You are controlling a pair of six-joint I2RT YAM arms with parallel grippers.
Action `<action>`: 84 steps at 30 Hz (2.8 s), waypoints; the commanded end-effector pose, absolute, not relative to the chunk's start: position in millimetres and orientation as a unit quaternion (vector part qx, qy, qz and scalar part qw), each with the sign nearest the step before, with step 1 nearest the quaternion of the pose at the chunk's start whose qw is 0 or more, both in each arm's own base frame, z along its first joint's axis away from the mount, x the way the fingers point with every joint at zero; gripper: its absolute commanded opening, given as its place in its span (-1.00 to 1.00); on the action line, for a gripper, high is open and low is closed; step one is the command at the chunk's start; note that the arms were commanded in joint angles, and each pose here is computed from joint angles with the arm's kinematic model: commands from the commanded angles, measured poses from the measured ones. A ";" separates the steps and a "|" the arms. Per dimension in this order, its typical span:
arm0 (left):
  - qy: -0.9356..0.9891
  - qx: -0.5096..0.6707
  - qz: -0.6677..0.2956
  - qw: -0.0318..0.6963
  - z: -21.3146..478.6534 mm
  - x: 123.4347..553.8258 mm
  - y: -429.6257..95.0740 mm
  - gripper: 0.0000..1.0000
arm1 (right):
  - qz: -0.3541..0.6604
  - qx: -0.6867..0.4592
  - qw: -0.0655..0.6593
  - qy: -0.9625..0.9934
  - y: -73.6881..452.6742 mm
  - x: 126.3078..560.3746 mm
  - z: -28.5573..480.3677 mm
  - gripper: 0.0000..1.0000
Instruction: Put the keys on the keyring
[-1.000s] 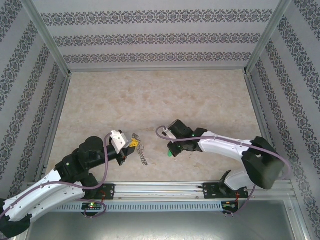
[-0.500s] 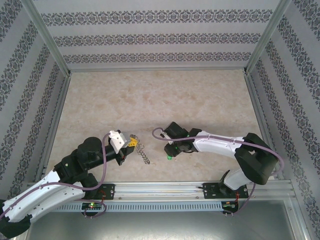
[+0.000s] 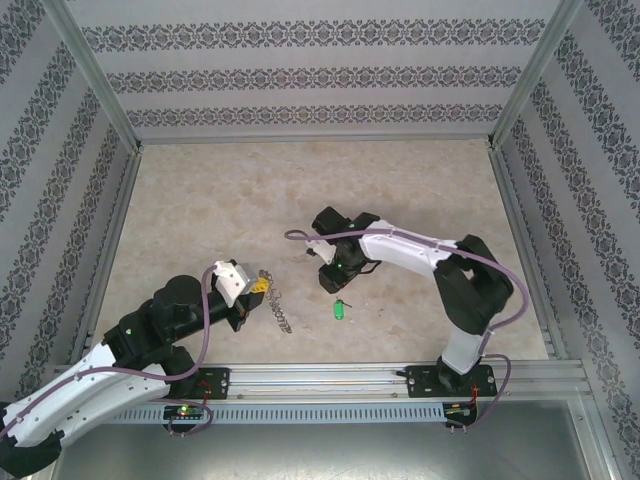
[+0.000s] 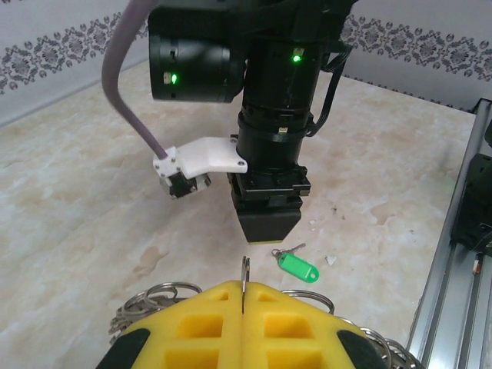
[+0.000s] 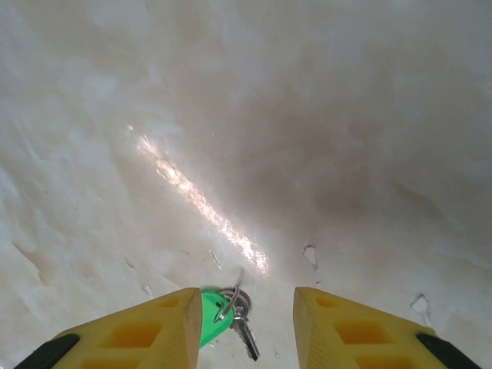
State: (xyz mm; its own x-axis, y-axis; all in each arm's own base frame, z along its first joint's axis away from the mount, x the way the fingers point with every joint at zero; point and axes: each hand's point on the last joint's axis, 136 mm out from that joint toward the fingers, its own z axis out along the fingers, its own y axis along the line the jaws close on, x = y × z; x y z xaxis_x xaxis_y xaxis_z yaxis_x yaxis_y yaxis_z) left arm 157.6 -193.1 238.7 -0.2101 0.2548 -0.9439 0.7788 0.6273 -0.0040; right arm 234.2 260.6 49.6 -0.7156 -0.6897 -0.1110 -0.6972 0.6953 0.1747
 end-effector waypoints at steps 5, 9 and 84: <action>0.728 0.325 -0.259 0.545 261.7 154.8 -183.4 -1.00 | 0.055 -0.387 -0.093 0.916 239.2 218.3 44.9 -0.30; 0.715 0.330 -0.272 0.553 267.9 151.4 -185.9 -1.00 | 0.046 -0.381 -0.120 0.916 238.8 217.3 37.8 -0.34; 0.695 0.334 -0.282 0.571 280.0 141.3 -181.8 -1.00 | -0.001 -0.400 -0.213 0.892 222.6 185.6 17.8 -0.85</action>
